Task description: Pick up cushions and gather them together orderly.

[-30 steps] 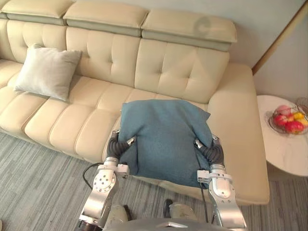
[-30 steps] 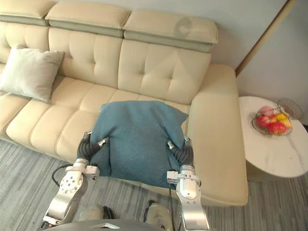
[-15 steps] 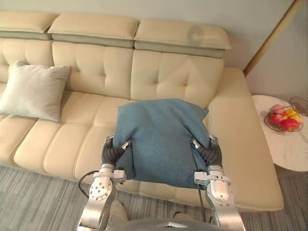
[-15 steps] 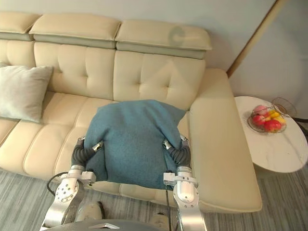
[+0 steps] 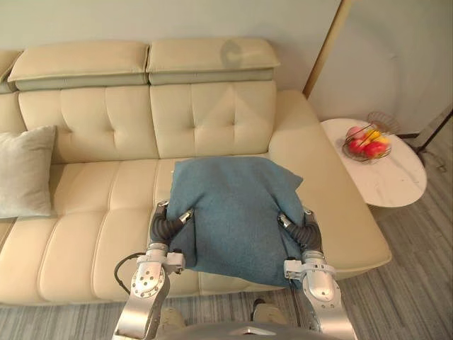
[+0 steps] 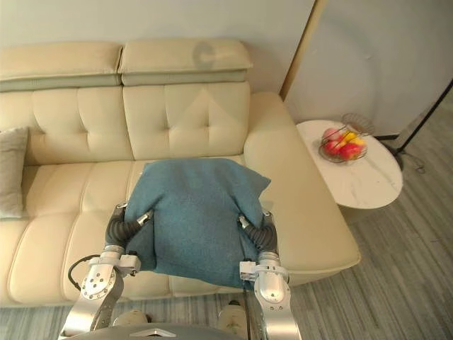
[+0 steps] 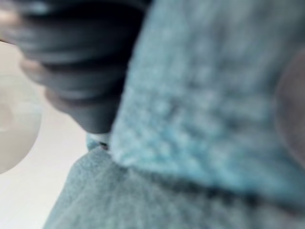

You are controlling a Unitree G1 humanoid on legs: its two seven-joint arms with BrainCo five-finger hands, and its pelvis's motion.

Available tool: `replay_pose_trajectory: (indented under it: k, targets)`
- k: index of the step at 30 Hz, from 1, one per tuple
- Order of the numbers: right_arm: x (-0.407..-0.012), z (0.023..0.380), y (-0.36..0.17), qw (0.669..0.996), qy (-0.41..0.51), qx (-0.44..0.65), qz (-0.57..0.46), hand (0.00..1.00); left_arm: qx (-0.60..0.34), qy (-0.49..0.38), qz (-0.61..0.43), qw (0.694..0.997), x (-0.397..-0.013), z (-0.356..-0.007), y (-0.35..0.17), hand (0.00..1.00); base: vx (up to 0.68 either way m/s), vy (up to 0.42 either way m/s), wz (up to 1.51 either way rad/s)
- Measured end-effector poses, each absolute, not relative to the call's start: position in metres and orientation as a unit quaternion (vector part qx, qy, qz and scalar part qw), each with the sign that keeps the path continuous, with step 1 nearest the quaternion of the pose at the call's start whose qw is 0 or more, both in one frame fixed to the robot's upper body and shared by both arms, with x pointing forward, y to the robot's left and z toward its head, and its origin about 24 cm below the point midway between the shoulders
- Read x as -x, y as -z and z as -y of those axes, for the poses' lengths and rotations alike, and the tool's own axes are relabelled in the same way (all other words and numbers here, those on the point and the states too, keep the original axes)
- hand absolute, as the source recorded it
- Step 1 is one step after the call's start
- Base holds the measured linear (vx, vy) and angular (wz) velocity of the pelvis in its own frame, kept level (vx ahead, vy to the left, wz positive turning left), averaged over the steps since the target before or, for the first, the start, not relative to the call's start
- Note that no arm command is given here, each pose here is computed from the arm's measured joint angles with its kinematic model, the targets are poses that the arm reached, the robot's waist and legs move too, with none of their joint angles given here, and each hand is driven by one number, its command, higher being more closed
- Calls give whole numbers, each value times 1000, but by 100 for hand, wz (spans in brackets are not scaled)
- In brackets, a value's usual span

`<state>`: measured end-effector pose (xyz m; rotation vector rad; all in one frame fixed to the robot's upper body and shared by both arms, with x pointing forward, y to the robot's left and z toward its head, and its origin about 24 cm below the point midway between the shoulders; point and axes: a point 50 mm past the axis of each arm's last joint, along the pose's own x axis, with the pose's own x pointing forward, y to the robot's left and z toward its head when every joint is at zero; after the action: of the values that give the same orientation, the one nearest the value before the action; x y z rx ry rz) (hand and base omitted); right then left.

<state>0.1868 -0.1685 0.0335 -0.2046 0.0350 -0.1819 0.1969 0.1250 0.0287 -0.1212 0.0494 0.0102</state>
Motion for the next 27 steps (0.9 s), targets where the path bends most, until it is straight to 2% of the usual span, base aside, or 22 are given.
replay_pose_trajectory:
  k: [10,15,22,25,27]
  targets:
    - [-190,167,-36,991,86,100,-12,100,49,-11,-22,999,-197,-127,-29,100,42,5,9]
    - [-208,163,-53,989,90,108,35,100,32,-21,15,999,-213,-126,-44,100,2,-28,14]
    - [-260,143,-102,976,118,105,153,100,4,-74,120,990,-264,-128,-91,100,-99,-22,2]
    - [-289,133,-134,963,144,94,209,100,-2,-102,177,979,-294,-127,-125,100,-145,-22,23]
    - [-309,126,-170,943,177,90,267,100,-8,-123,237,964,-319,-124,-166,100,-138,-43,26]
